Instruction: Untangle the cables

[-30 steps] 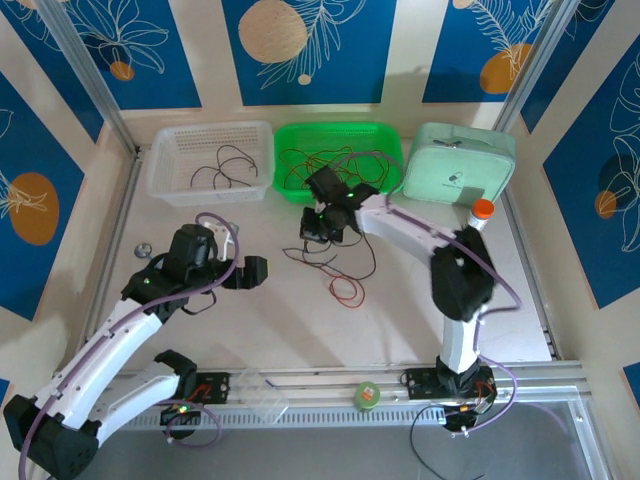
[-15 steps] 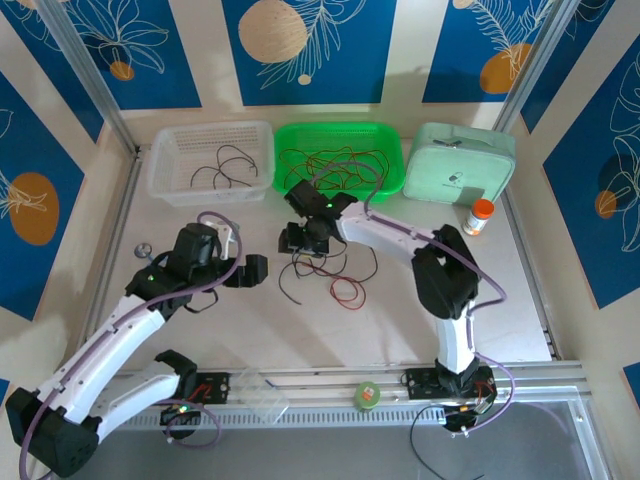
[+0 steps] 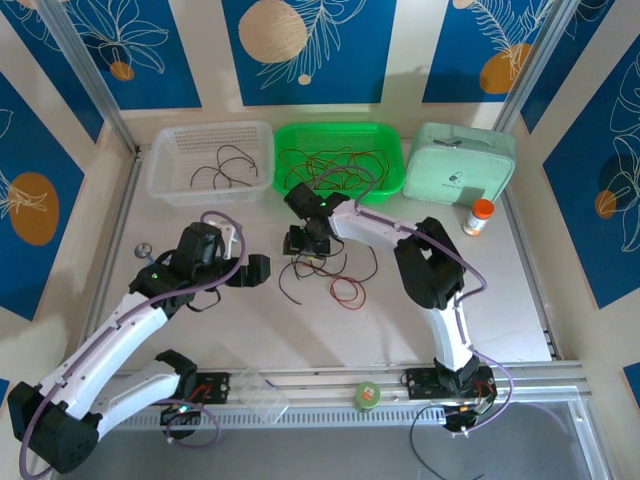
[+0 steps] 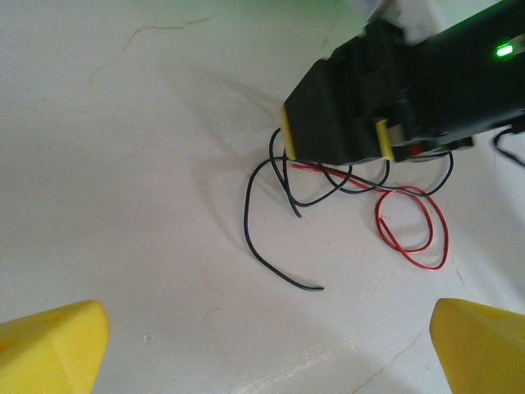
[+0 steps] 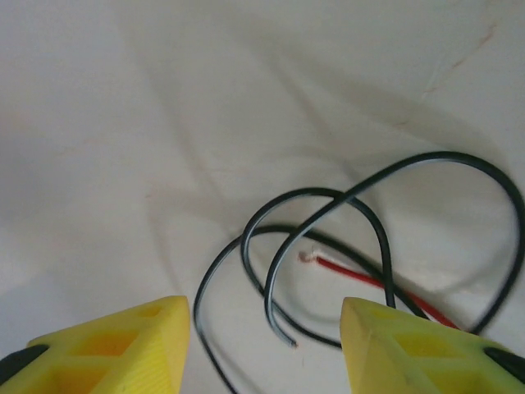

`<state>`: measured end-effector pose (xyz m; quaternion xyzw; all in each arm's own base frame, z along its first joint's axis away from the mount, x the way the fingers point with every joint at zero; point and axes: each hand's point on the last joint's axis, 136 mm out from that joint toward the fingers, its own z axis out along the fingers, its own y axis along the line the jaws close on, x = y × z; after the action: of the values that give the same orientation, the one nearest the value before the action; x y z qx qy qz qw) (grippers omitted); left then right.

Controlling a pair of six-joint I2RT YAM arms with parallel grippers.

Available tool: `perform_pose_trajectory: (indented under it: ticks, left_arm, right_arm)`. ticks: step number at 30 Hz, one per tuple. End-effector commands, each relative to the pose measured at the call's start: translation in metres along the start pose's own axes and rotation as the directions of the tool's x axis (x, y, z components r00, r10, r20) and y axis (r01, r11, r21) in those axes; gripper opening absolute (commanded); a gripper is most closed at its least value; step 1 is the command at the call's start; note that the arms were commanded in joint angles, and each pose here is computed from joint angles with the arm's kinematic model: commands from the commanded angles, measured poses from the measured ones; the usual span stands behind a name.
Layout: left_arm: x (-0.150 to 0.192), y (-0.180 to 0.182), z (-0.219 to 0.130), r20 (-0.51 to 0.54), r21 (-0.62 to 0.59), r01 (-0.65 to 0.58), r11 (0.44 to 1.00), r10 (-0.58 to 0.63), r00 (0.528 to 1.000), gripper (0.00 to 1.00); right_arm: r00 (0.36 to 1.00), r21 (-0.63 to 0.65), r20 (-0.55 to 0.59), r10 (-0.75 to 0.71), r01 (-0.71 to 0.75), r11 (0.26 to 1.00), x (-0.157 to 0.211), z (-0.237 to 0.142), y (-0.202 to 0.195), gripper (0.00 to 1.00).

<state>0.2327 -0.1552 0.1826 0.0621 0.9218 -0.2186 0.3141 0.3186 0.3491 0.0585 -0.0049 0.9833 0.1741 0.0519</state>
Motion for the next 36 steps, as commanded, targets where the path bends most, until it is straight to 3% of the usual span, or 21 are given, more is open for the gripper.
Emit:
perform_pose_trajectory:
  ticks: [1, 17, 25, 29, 32, 36]
  left_arm:
    - [-0.008, -0.007, -0.010, 0.030, 0.010, -0.004, 1.000, 0.003, 1.000, 1.00]
    - [0.001, -0.007, -0.008, 0.009, 0.021, 0.012, 1.000, -0.012, 1.000, 1.00]
    - [0.001, -0.008, -0.009, 0.013, 0.024, 0.014, 1.000, -0.014, 1.000, 1.00]
    - [-0.001, -0.009, -0.009, 0.021, 0.031, 0.013, 0.999, -0.014, 1.000, 1.00]
    - [-0.001, -0.011, -0.009, 0.021, 0.035, 0.011, 0.999, -0.011, 1.000, 1.00]
    - [0.000, -0.011, -0.008, 0.017, 0.037, 0.008, 0.999, -0.009, 1.000, 1.00]
  right_arm:
    - [0.999, -0.023, -0.037, 0.007, -0.008, 1.000, 0.004, 0.004, 0.010, 0.53]
    - [0.997, -0.020, -0.079, 0.023, -0.024, 0.999, -0.006, 0.033, 0.018, 0.45]
    - [0.999, 0.010, 0.037, 0.012, -0.012, 1.000, -0.011, -0.023, 0.000, 0.44]
    - [0.998, 0.103, 0.058, 0.007, -0.013, 0.995, -0.004, -0.048, -0.029, 0.44]
    - [0.999, 0.166, 0.038, 0.024, -0.030, 0.986, 0.005, -0.048, -0.052, 0.45]
    - [0.998, 0.155, 0.004, 0.066, -0.066, 0.986, 0.008, -0.031, -0.066, 0.45]
